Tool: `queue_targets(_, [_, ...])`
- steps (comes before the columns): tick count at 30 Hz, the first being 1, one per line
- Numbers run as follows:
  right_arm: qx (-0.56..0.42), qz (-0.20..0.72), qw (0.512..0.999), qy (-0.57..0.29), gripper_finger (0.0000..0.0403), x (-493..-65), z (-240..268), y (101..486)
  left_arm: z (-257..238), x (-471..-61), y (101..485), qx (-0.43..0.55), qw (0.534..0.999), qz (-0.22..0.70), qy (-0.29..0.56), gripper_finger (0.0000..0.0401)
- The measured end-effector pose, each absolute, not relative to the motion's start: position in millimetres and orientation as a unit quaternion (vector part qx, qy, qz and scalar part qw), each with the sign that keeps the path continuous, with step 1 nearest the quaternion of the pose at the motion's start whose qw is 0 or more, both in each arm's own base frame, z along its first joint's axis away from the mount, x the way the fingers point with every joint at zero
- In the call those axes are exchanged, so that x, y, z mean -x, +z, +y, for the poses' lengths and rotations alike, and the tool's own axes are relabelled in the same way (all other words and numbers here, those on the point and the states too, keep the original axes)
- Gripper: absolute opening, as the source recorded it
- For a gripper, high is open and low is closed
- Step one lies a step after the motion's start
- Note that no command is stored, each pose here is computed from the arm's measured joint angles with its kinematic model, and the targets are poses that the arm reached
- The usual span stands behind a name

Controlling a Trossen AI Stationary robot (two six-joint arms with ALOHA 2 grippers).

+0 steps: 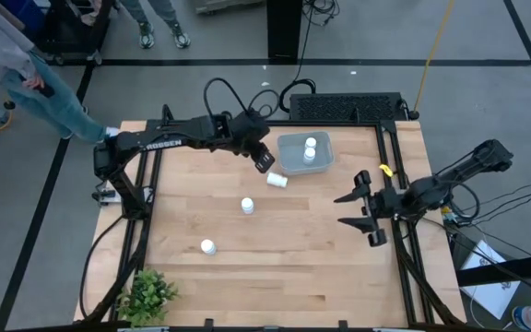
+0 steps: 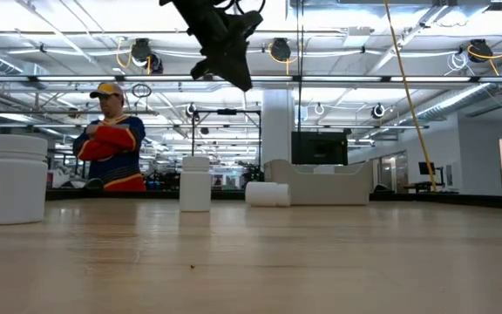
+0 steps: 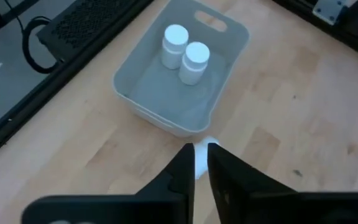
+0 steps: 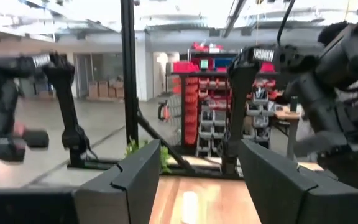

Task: Pick and place pill bottles into a basket
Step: Put the white medicine bottle into the gray bin

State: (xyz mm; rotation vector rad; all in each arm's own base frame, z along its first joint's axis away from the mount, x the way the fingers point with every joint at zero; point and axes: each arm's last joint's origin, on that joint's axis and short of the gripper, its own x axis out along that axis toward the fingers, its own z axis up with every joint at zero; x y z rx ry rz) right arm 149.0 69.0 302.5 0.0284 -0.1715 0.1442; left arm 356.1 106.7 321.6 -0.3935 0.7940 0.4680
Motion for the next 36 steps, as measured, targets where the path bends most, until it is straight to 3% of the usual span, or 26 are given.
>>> queue_targets(8, [0.002, -0.009, 1.000, 0.013, 0.0212, -170.3, 69.0, 280.7, 82.5, -360.1, 316.5, 0.158, 0.880, 0.386, 0.227, 0.0035])
queue_targets(12, [-0.003, 0.045, 0.999, -0.027, 0.0212, -183.4, 58.4, 265.8, 54.5, -359.3, 320.0, 0.124, 0.912, 0.354, 0.166, 0.0035])
queue_targets(24, [0.005, 0.236, 0.965, -0.112, 0.0212, -226.8, 39.0, 195.2, -5.7, -283.0, 300.3, 0.079, 0.979, 0.169, 0.081, 0.0035])
queue_targets(30, [-0.005, 0.272, 0.950, -0.154, 0.0218, -248.1, 22.7, 162.7, -16.4, -247.9, 279.7, 0.086, 0.989, 0.106, 0.052, 0.0035])
queue_targets(36, [-0.068, 0.283, 0.945, -0.148, 0.0254, -266.7, -9.9, 134.4, -19.5, -229.5, 272.2, 0.084, 0.993, 0.075, 0.045, 0.0035])
